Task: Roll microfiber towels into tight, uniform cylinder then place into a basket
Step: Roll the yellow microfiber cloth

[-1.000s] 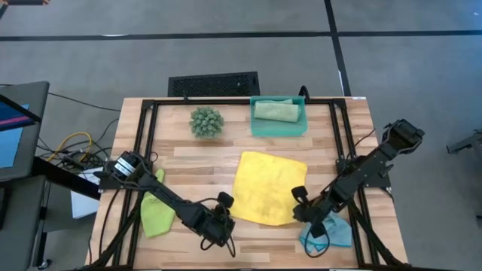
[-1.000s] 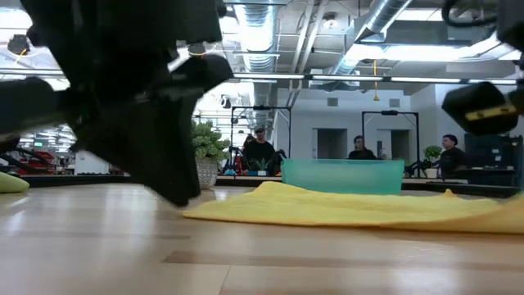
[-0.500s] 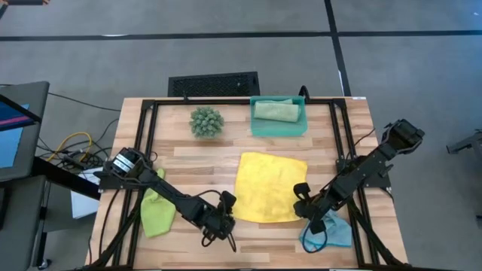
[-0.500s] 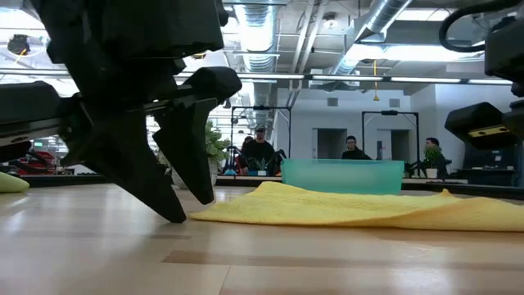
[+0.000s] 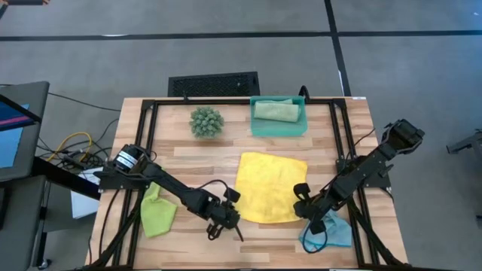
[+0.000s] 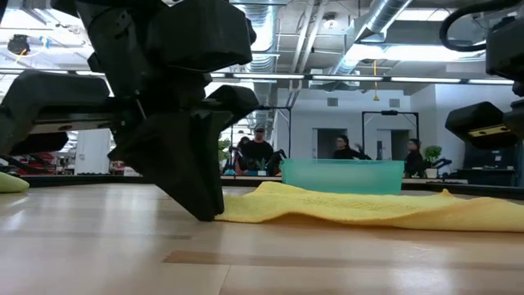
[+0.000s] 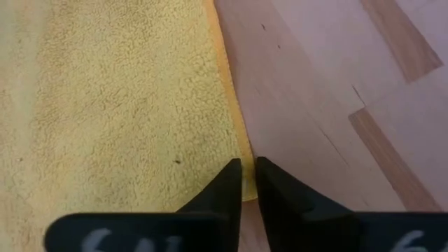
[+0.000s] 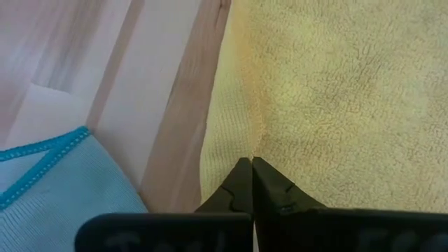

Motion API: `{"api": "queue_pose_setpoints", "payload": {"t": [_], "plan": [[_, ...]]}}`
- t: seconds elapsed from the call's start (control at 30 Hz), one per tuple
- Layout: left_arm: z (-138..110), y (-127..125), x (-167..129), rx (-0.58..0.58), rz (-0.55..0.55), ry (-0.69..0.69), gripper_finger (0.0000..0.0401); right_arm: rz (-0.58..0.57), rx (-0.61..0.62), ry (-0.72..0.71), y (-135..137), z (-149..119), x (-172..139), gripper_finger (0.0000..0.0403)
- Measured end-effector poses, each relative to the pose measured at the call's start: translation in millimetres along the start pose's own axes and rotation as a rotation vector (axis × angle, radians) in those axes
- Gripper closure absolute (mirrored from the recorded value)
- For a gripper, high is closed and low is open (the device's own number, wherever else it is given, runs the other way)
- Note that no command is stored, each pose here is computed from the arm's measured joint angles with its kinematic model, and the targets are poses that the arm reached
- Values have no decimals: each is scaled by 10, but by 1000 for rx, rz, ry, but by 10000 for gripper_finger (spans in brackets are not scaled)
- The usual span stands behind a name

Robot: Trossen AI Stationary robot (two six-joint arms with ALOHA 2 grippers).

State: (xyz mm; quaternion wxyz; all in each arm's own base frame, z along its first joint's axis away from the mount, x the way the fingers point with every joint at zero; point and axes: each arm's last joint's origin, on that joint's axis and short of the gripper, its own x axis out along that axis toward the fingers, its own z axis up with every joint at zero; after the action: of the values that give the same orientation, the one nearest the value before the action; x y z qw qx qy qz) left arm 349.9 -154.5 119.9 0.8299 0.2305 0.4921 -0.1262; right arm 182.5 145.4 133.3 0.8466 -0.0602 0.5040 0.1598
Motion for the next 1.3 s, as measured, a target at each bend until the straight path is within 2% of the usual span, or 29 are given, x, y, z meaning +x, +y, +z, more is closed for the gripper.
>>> {"api": "queue_pose_setpoints", "payload": {"t": [0.07, 0.17, 0.33, 0.47, 0.67, 0.9, 1.0, 1.1, 1.3], "plan": [[-3, -6, 0, -3, -11, 3, 394, 8, 2, -22, 7, 21, 0, 392], [11, -40, -42, -17, -15, 4, 397, 31, 4, -64, 25, 65, -3, 391], [65, -128, -210, -12, 15, 59, 401, 53, -58, -121, 69, 146, -27, 391], [186, -133, -481, -14, 62, -3, 401, 73, -111, -156, 157, 241, -83, 393], [209, -90, -690, -48, 99, -37, 401, 62, -144, -163, 252, 297, -145, 394], [233, -102, -780, -83, 24, -71, 401, 89, -155, -168, 379, 345, -217, 394], [242, -101, -803, -96, 24, -82, 401, 91, -146, -164, 406, 357, -294, 394], [252, -30, -855, -127, 84, -100, 401, 14, -90, -147, 349, 317, -391, 394], [221, 315, -849, -192, 286, -86, 401, -255, 111, -87, 160, 141, -570, 394]]}}
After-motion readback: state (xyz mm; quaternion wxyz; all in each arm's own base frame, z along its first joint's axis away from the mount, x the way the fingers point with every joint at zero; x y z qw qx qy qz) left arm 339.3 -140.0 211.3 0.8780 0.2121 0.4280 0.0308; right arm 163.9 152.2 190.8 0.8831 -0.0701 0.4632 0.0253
